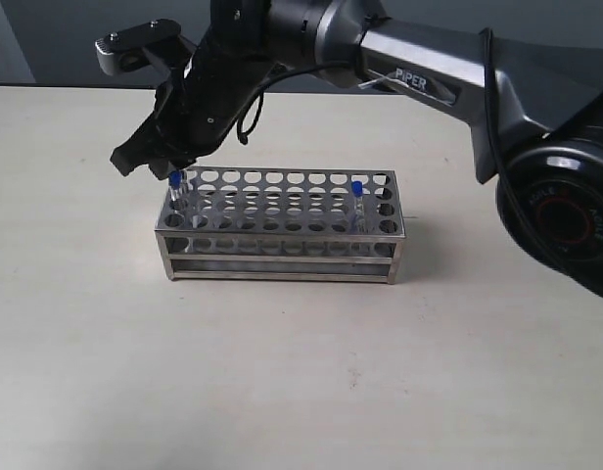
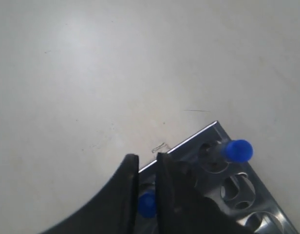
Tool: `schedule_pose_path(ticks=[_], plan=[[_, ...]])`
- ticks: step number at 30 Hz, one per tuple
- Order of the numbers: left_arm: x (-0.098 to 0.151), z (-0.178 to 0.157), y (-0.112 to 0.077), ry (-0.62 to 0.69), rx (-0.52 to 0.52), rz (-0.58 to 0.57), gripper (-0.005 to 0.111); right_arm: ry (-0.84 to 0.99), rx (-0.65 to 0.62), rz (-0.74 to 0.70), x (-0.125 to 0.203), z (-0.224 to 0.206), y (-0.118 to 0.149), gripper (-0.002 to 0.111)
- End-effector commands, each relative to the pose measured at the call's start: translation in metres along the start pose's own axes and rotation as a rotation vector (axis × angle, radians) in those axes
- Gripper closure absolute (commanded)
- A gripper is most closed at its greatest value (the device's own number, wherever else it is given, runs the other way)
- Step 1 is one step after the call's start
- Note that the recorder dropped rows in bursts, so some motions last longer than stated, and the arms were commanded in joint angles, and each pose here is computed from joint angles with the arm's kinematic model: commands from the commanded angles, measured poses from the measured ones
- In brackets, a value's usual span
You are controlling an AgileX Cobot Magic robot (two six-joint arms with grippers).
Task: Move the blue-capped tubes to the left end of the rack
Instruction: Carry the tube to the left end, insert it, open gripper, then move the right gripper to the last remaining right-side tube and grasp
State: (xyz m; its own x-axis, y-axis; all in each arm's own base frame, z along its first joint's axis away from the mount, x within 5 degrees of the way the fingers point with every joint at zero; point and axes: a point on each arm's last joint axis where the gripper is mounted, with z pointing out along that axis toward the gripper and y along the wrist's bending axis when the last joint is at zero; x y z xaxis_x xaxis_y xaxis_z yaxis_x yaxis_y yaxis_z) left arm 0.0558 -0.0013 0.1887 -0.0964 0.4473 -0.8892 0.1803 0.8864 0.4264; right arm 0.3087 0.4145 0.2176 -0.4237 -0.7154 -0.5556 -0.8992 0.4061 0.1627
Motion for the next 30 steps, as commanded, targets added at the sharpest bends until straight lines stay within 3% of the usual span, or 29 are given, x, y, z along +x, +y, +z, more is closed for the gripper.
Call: schedule_pose_path(ticks=[1,14,18,21,30], plan=[[-0.002,0.000,0.000,-0.008,0.004,-0.007,0.106,0.045,0.001,-0.007,0.003,-0.008,0.001,0.096],[-0.002,0.000,0.000,-0.008,0.004,-0.007,0.106,0.074,0.088,-0.090,-0.006,-0.079,0.011,0.096],[-0.002,0.000,0.000,-0.008,0.004,-0.007,0.106,0.230,0.259,-0.052,0.007,-0.088,-0.003,0.096],[-0.002,0.000,0.000,-0.008,0.004,-0.007,0.106,0.244,0.385,0.007,0.011,-0.094,-0.022,0.096],[-0.002,0.000,0.000,-0.010,0.003,-0.003,0.106,0.276,0.401,0.189,0.042,-0.125,-0.057,0.096]])
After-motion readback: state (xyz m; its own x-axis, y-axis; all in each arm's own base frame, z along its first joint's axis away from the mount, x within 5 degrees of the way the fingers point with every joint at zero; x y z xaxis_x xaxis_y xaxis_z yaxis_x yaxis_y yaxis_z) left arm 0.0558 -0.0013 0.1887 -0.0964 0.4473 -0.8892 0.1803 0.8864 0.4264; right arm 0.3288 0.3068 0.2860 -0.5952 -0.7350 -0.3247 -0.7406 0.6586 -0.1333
